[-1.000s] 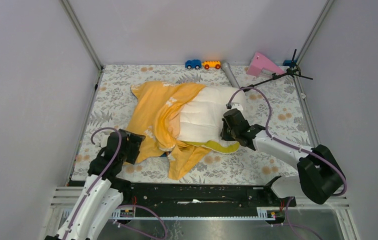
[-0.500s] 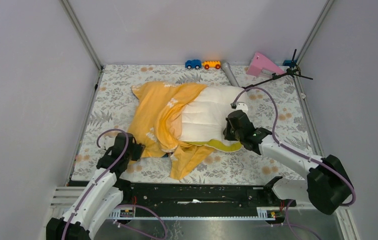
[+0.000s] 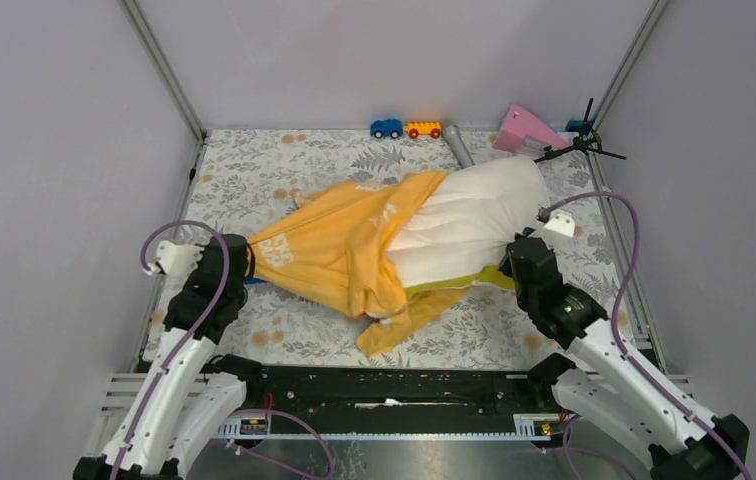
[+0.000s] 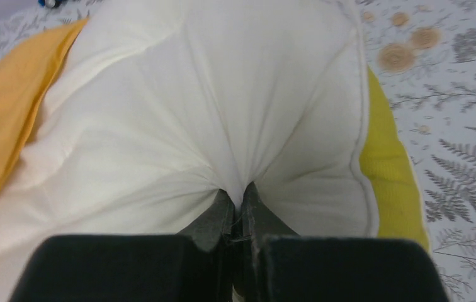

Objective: Remove the pillowcase from the pillow

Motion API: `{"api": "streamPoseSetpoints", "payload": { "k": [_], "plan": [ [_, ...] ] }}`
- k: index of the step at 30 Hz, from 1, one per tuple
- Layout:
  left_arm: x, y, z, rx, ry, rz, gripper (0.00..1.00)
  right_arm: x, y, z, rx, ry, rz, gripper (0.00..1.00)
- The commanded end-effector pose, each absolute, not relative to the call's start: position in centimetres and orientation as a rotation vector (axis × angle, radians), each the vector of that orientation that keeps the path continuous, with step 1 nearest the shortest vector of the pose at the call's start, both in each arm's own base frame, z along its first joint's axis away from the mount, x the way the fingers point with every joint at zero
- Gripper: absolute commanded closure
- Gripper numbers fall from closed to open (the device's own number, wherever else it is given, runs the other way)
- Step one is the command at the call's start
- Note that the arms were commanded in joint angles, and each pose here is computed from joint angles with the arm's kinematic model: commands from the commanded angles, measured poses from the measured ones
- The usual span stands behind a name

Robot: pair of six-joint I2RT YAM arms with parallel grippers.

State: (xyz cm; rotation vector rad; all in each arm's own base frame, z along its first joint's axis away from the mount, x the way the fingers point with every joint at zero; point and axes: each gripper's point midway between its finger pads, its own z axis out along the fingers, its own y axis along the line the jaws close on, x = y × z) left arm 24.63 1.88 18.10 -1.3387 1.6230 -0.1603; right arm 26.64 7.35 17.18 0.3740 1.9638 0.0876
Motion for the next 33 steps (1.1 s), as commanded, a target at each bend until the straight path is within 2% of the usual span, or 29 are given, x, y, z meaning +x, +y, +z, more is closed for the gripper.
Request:
{"api": "streamPoseSetpoints", "payload": {
  "k": [1,6,13,17,18,19,21,23,24,25,27,33],
  "plan": [
    [21.1,7.6,21.3,-1.325,1.445,0.156,1.00,26.5,2.2,21.1,0.617,1.720,-0.036,1.00],
    [20.3,8.5,22.1,-1.331,1.398,0.207,1.00,26.5,1.9,21.1,0.615,1.724,-0.064,1.00],
    [16.5,11.2,23.5,-1.427,1.225,0.301,1.00,26.7,2.4,20.3,0.588,1.788,-0.072,0.99],
    [17.2,10.8,24.7,-1.367,1.260,0.277,1.00,27.5,4.8,19.6,0.483,1.849,0.022,0.95],
    [18.2,10.0,24.9,-1.324,1.310,0.244,0.94,27.8,5.8,19.4,0.437,1.874,0.060,0.91],
    [19.2,9.1,25.1,-1.277,1.364,0.199,0.78,28.0,6.9,19.2,0.386,1.901,0.098,0.85],
    [21.8,6.3,25.7,-1.113,1.493,0.062,0.37,28.1,8.7,18.6,0.288,1.966,0.156,0.70],
    [24.4,2.4,26.7,-0.850,1.604,-0.105,0.17,28.1,10.5,18.1,0.182,2.030,0.209,0.47],
    [25.2,0.5,26.9,-0.731,1.649,-0.183,0.12,28.0,11.3,18.0,0.133,2.057,0.232,0.30],
    [25.6,-1.4,27.1,-0.623,1.685,-0.257,0.08,27.9,11.9,17.8,0.089,2.085,0.249,0.22],
    [26.1,-4.4,27.0,-0.490,1.741,-0.390,0.02,27.5,13.2,17.6,-0.002,2.135,0.296,0.12],
    [26.5,-12.9,23.5,-0.306,2.001,-0.812,0.01,25.8,17.1,15.7,-0.171,2.293,0.450,0.02]
  ]
}}
